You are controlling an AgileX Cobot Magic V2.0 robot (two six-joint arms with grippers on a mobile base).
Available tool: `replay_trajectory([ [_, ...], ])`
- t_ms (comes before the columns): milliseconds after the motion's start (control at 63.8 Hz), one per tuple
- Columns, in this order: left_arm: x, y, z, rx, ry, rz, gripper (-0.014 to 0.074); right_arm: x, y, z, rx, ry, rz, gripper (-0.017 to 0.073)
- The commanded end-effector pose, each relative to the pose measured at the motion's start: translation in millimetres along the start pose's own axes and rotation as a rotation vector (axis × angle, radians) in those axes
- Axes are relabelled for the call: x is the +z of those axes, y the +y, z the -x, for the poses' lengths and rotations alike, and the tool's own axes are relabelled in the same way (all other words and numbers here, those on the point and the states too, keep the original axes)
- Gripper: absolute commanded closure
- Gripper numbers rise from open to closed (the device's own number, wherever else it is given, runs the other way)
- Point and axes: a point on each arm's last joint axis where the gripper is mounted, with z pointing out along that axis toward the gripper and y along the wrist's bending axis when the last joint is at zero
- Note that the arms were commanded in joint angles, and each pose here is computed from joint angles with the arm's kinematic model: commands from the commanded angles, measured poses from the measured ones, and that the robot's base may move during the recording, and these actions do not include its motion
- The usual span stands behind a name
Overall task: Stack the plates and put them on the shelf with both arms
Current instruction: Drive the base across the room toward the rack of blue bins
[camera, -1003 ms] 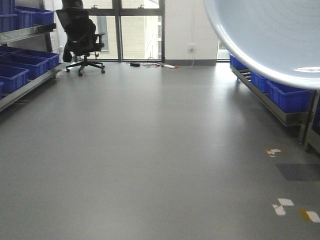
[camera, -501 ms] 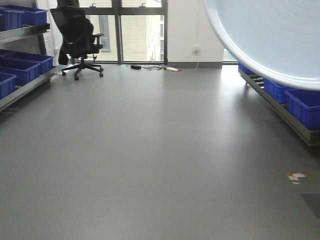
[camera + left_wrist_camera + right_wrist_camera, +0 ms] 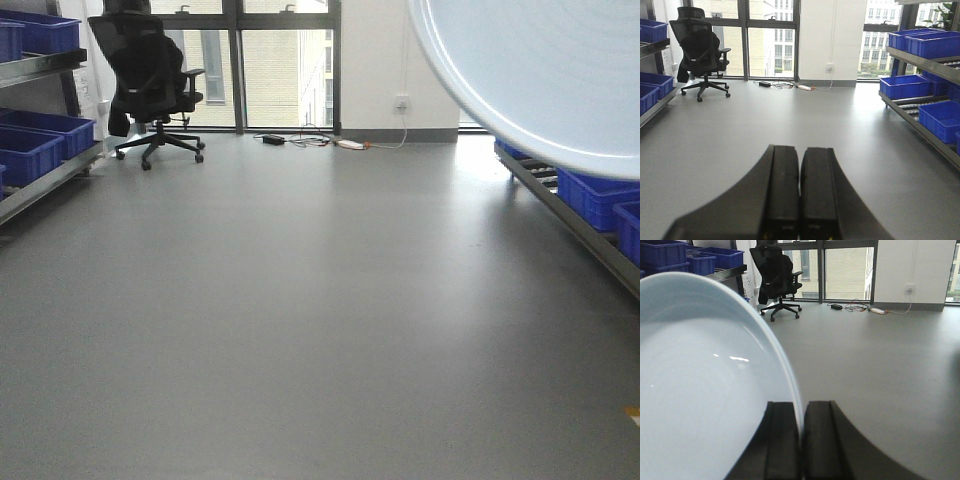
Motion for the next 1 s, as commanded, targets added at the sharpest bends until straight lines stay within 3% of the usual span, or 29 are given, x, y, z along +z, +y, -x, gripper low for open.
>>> replay_trajectory([
  [0, 0.1, 0.7, 17.6, -0.012, -0.113, 0.008, 0.0513, -1.6, 0.6, 20.3, 0.006, -0.135, 0.0, 0.0511],
  [987, 0.1, 0.7, 17.6, -0.012, -0.113, 0.008, 0.0513, -1.6, 0.6, 20.3, 0.006, -0.135, 0.0, 0.0511],
])
